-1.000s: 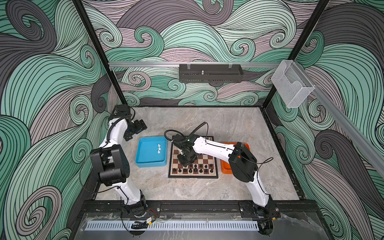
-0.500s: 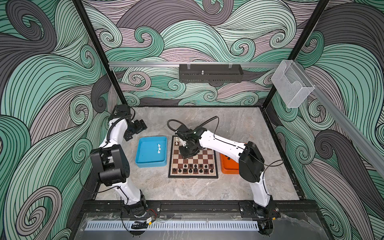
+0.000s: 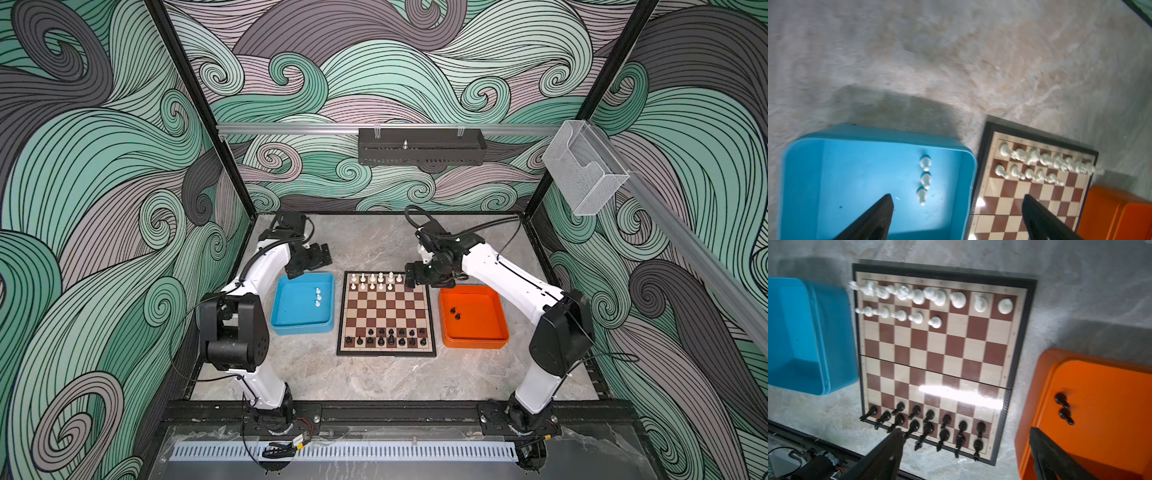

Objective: Set up the chess pieces on the board
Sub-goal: 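Raise the right gripper back over the orange tray, then lower the right gripper around another black pawn and close on it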

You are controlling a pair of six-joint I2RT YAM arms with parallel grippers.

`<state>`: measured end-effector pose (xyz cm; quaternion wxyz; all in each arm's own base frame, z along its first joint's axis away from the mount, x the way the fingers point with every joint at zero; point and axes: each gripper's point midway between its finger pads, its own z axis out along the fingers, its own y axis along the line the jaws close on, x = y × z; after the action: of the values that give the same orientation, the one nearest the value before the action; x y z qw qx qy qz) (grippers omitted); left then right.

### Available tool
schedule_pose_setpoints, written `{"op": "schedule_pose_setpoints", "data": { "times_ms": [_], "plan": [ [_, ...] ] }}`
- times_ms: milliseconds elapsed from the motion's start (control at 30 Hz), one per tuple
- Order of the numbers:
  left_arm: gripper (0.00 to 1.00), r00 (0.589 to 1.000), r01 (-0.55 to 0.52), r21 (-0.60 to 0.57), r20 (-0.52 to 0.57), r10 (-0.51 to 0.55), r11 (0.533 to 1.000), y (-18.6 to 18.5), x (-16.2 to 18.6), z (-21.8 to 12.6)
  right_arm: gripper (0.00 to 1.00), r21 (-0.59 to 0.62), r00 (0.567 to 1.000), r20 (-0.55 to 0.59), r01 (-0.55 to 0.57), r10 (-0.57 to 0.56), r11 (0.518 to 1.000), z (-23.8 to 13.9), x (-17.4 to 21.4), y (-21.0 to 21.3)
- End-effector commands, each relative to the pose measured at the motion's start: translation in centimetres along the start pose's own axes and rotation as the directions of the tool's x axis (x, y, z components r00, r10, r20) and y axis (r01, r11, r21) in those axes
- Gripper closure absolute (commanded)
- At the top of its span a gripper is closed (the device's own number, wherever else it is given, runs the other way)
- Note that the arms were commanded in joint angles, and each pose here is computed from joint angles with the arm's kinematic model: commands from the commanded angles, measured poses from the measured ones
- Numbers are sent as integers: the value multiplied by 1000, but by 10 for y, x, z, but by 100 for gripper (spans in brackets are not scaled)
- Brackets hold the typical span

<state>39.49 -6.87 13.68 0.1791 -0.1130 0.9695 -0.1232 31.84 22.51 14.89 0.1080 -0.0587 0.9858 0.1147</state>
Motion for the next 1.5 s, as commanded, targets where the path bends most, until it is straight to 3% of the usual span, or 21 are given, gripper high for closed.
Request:
{"op": "schedule_pose_setpoints", "data": {
  "times_ms": [0, 300, 500, 767, 900, 1467],
  "plan": [
    [2, 993, -107, 26, 44, 106, 994, -25, 0, -12, 3, 58, 999, 2, -49, 49, 997, -7, 6, -37],
    [2, 968, -252, 86, 46, 248, 964, -67, 21, -10, 1, 135, 976, -58, -200, 209, 970, 1, 36, -124],
    [1, 961, -277, 85, 20, 277, 957, -75, 28, -3, 7, 193, 968, -119, -196, 222, 961, 19, 53, -148],
    [2, 960, -280, 71, 15, 279, 957, -73, 28, -1, 38, 163, 960, -154, -210, 235, 964, 40, 60, -148],
    [1, 960, -280, 69, 2, 281, 958, -73, 28, 1, 47, 137, 955, -168, -224, 245, 965, 49, 64, -144],
    [1, 960, -277, 40, -17, 278, 960, -67, 28, 5, 61, 99, 946, -205, -236, 252, 967, 73, 70, -135]
  ]
}}
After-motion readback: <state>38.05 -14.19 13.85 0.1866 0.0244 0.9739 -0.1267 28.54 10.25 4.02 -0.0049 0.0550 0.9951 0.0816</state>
